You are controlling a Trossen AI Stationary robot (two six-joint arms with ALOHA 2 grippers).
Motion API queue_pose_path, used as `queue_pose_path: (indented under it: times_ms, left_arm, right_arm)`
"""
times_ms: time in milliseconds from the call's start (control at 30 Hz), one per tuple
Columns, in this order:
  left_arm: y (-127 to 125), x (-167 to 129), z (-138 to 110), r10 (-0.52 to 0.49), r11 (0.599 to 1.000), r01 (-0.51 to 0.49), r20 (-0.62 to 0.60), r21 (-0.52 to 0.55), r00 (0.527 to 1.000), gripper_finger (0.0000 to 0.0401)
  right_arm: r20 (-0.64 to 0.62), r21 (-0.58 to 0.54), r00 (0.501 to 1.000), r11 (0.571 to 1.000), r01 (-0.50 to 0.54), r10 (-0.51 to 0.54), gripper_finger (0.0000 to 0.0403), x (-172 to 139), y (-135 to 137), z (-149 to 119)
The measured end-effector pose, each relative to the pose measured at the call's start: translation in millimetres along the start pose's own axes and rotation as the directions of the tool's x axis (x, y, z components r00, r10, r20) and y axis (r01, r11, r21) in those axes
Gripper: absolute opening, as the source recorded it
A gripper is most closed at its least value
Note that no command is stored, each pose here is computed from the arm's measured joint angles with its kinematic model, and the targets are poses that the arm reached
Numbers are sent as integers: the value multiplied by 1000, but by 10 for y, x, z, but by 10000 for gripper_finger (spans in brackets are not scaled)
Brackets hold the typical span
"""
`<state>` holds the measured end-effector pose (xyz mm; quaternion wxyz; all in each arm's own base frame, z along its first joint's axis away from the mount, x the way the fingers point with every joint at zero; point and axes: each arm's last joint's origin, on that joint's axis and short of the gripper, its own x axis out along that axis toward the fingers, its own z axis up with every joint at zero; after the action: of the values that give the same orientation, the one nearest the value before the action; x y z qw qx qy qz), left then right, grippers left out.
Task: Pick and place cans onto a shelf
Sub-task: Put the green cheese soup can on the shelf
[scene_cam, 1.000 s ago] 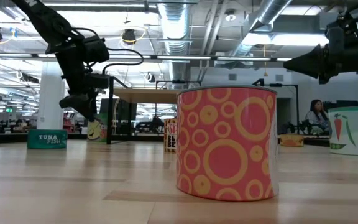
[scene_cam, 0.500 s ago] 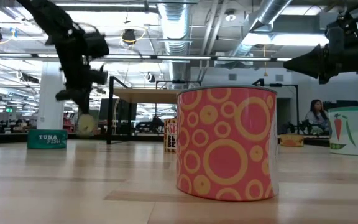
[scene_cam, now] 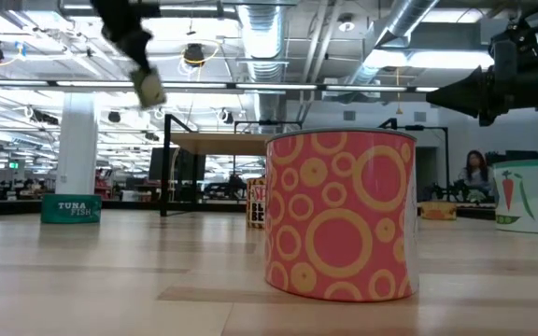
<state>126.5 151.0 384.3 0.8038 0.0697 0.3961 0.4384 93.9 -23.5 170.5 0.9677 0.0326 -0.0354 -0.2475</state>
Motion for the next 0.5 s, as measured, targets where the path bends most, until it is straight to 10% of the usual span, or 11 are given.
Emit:
queue_pose_path:
  times_ms: [233,500]
  left_arm:
    - [-174,-36,574,-199,978,204,105,-44,974,2]
    - [-663,630,990,-261,963,265,-77,43,962,2]
  right_arm:
    - [0,0,1000,1000,0,0,49,0,0,-1]
    - [0,0,1000,1000,0,0,49,0,0,-1]
